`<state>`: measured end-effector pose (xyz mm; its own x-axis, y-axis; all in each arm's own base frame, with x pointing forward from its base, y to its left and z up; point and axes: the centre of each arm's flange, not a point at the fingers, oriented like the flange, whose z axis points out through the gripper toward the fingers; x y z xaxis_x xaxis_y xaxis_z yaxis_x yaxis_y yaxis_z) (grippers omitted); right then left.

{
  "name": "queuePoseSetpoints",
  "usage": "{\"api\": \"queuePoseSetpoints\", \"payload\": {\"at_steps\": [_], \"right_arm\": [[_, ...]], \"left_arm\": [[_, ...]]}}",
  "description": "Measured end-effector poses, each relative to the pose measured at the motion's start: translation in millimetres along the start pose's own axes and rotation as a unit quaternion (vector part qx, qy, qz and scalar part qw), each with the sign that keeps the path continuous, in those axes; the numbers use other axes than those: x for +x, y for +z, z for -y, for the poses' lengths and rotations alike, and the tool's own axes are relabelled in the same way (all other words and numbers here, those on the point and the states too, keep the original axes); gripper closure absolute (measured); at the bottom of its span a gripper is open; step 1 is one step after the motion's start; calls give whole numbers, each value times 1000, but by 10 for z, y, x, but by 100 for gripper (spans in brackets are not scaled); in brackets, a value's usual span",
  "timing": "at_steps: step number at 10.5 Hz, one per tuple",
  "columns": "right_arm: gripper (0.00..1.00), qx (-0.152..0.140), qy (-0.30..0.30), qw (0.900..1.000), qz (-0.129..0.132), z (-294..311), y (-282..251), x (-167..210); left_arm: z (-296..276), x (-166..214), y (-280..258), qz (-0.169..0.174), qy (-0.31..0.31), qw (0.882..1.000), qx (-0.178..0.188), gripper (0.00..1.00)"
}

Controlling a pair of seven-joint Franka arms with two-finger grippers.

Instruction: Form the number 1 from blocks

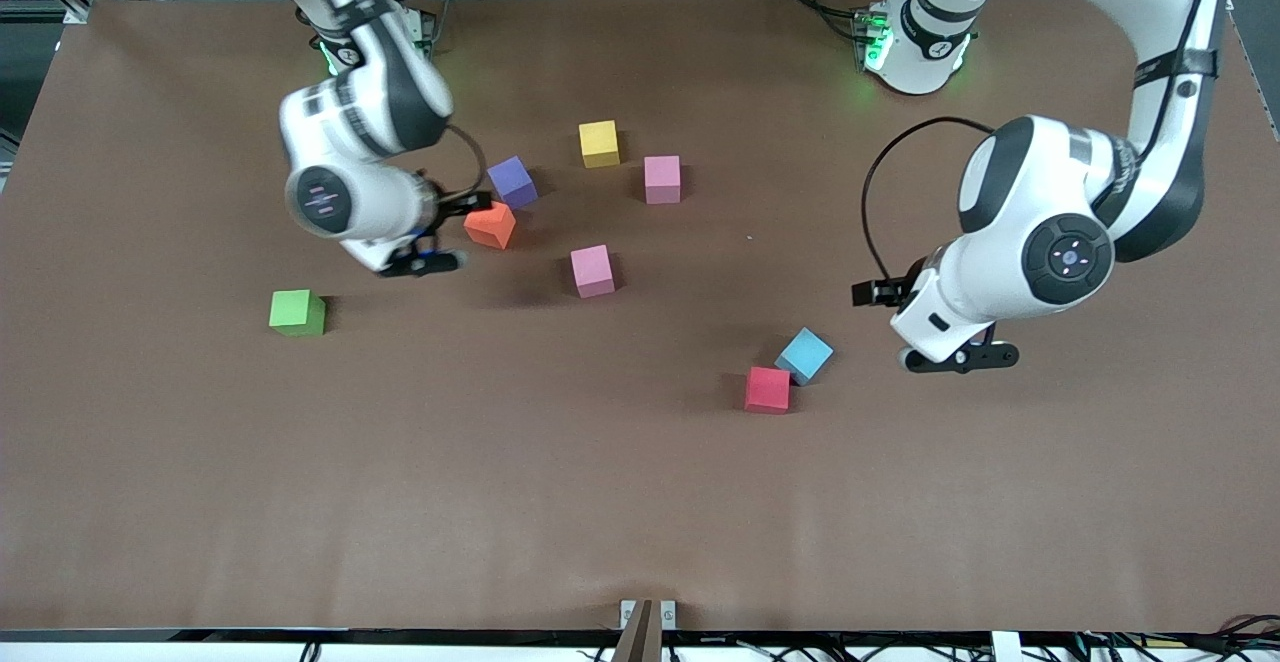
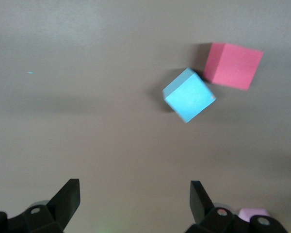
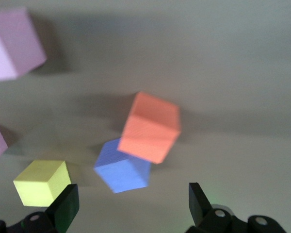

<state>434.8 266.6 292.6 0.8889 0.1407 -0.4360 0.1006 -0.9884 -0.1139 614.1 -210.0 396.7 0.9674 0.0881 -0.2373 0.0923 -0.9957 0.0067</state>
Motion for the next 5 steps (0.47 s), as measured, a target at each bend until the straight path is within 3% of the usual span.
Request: {"api": "queuePoseSetpoints", "payload": {"at_steps": [2, 4, 5], "right_arm": [[0, -23, -36, 999, 14, 621, 366, -231], [0, -21, -45, 998, 26, 959, 663, -361], [0, -18, -38, 999, 19, 1080, 801, -384]], "left_arm": [[-117, 28, 132, -1, -11, 1000, 0, 0], [-114, 48, 176, 2, -13, 1000, 0, 0], [-110, 50, 174, 2, -13, 1000, 0, 0]]}}
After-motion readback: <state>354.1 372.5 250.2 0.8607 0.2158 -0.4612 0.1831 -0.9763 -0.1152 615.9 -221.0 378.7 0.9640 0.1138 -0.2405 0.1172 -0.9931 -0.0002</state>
